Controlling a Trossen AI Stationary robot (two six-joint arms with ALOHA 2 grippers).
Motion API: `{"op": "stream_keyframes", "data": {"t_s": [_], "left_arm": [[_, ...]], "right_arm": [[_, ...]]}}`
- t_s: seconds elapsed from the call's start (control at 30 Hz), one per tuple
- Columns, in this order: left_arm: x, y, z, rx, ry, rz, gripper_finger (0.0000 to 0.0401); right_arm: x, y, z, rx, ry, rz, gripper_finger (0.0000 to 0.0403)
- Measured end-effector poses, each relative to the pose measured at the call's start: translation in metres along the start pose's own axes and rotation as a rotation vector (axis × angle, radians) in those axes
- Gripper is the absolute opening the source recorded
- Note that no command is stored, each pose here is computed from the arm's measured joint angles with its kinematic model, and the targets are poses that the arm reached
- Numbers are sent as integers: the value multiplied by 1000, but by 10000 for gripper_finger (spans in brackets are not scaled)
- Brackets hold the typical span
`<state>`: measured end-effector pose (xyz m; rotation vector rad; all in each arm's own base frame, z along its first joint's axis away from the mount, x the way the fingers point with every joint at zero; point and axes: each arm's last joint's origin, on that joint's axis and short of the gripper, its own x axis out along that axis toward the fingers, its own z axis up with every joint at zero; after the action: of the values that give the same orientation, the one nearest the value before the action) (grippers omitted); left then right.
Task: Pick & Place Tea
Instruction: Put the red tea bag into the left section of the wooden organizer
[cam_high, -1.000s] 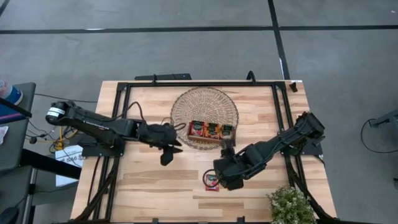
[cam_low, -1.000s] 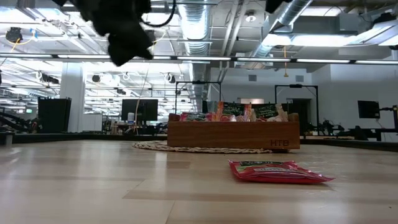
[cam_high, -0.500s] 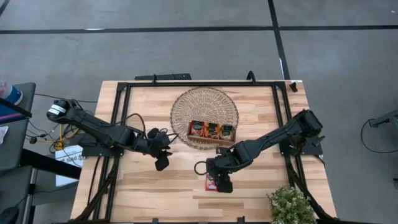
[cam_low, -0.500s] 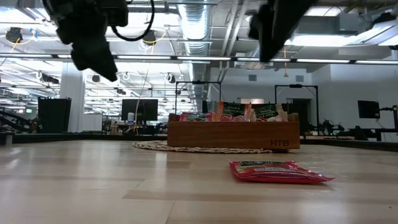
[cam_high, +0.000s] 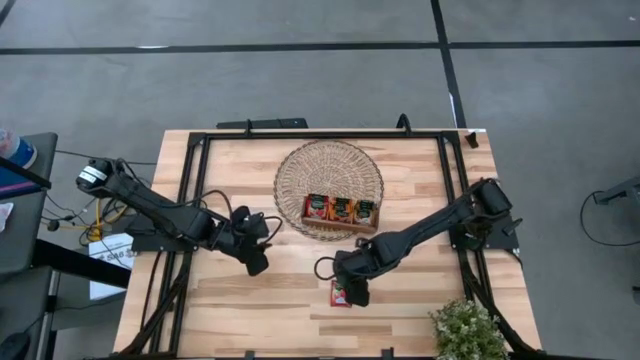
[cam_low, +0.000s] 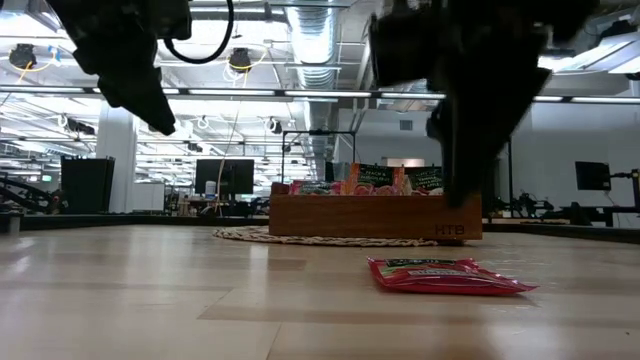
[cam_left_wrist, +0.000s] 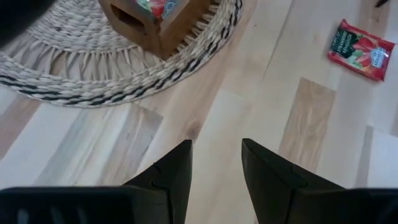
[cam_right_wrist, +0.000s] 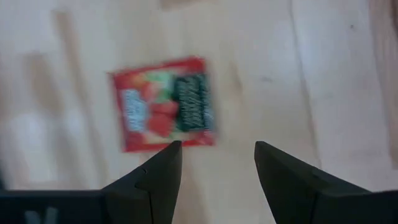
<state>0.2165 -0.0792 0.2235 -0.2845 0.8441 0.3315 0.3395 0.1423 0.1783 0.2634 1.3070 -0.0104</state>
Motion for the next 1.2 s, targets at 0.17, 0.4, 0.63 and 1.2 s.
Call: {"op": "stream_keyframes", "data": {"t_s": [0.17, 0.4, 0.63, 1.2], "left_arm": [[1, 2, -2, 8, 6, 23, 131], [2, 3, -4, 10, 16, 31, 131], [2, 3, -4, 9, 11, 32, 131], [2, 3, -3, 2, -16, 50, 131]], "right_arm": [[32, -2, 4, -24, 62, -51, 194], [53, -2, 11, -44, 108, -46, 194], [51, 9, 5, -72, 79, -147, 191], [49, 0, -12, 43, 165, -335, 126]]}}
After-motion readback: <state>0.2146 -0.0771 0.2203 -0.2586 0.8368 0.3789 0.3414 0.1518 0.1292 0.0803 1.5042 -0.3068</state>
